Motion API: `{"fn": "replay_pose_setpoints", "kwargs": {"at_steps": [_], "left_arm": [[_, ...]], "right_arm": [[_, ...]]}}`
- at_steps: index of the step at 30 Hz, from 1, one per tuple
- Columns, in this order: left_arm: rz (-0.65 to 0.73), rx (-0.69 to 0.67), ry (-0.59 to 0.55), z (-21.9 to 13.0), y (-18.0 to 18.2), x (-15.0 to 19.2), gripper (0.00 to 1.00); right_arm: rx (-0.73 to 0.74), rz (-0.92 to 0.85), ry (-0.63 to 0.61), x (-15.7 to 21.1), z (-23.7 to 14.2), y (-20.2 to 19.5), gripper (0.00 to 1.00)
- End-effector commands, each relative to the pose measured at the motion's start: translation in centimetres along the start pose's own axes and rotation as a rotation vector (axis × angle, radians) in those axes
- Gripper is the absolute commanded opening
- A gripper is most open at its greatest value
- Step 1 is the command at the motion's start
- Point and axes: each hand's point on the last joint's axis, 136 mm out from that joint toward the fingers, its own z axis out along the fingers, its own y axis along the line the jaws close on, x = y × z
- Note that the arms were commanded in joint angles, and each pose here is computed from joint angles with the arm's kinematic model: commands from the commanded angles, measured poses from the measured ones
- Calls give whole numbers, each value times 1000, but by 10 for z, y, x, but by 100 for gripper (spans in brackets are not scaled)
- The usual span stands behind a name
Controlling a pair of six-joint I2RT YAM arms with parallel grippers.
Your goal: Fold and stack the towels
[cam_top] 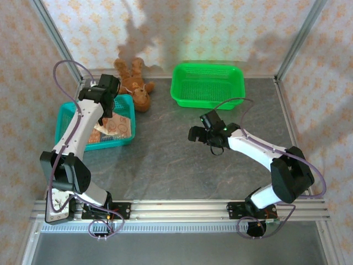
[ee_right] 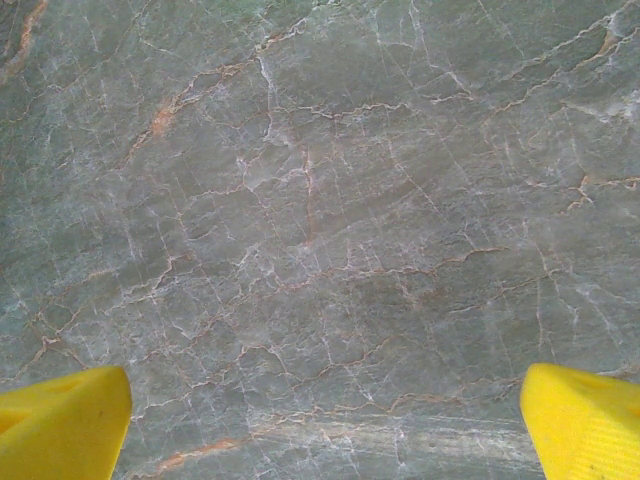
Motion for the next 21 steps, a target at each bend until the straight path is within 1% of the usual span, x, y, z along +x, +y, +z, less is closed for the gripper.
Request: {"fn": "replay_pose_setpoints", "kwargs": {"at_steps": [1,5,9,15,21], "left_arm": [[-35,25,-5,-17,11,0,0],[-43,44,-11,-22,11,1,0],[-42,10,-19,-24,20,2,0],[-47,19,-36,-33,26,1,0],[-18,-15,-27,-23,24,5,0]], "right_arm": [[14,0,-22,-3,-4,-1,99],[14,-1,-18,-4,-3,0,99],[11,1,-19,-4,-3,1,99],[13,3,-13,-4,-1,2,99],[10,-4,-13,-5,-1,7,99]]}}
